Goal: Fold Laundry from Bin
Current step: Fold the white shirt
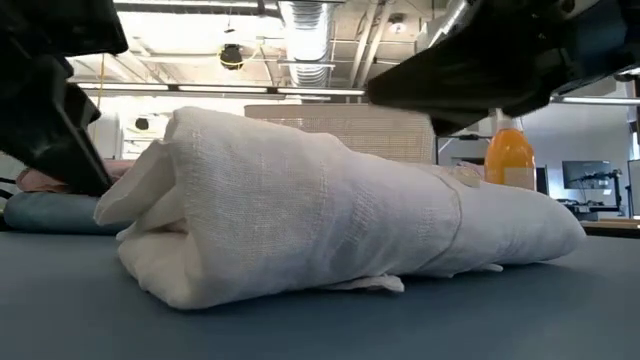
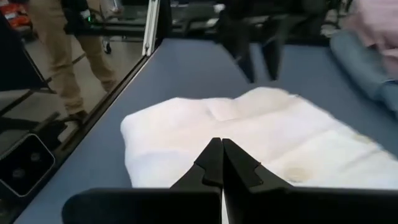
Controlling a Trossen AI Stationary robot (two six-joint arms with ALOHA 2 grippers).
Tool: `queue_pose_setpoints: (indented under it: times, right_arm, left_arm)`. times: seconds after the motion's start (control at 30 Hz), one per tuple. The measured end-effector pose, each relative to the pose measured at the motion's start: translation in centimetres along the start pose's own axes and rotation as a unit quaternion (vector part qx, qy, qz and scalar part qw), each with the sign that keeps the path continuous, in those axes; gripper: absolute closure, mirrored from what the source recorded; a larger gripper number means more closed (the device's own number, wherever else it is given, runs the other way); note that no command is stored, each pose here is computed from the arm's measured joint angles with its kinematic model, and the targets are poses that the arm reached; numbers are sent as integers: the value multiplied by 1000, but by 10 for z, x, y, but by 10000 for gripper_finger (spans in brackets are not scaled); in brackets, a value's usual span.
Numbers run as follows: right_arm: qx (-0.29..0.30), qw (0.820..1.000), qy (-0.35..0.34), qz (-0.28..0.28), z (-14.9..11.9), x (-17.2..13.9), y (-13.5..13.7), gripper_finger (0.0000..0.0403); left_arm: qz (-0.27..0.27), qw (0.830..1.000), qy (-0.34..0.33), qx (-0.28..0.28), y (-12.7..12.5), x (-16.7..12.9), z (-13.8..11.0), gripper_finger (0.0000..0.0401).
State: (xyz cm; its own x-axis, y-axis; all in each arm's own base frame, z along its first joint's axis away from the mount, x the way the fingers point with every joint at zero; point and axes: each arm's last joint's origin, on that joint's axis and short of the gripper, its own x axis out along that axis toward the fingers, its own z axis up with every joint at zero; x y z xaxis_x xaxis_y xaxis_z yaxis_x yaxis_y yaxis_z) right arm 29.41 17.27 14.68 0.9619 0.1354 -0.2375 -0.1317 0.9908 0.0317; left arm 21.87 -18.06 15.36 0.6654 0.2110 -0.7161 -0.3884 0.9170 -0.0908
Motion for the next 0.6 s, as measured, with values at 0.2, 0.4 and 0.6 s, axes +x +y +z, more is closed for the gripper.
queue_pose_setpoints:
  times: [0.2, 0.4, 0.6]
  right_arm:
    - [-14, 999, 39, 22, -18, 29, 14, 384]
    - [-4, 995, 103, 10, -31, 30, 14, 384]
    - [-8, 994, 112, 10, -28, 27, 14, 384]
  left_arm:
    - [21, 999, -28, -2, 3, 4, 6, 271]
    - [19, 999, -34, 14, -1, 20, 4, 271]
    - [22, 999, -29, 33, -10, 34, -14, 271]
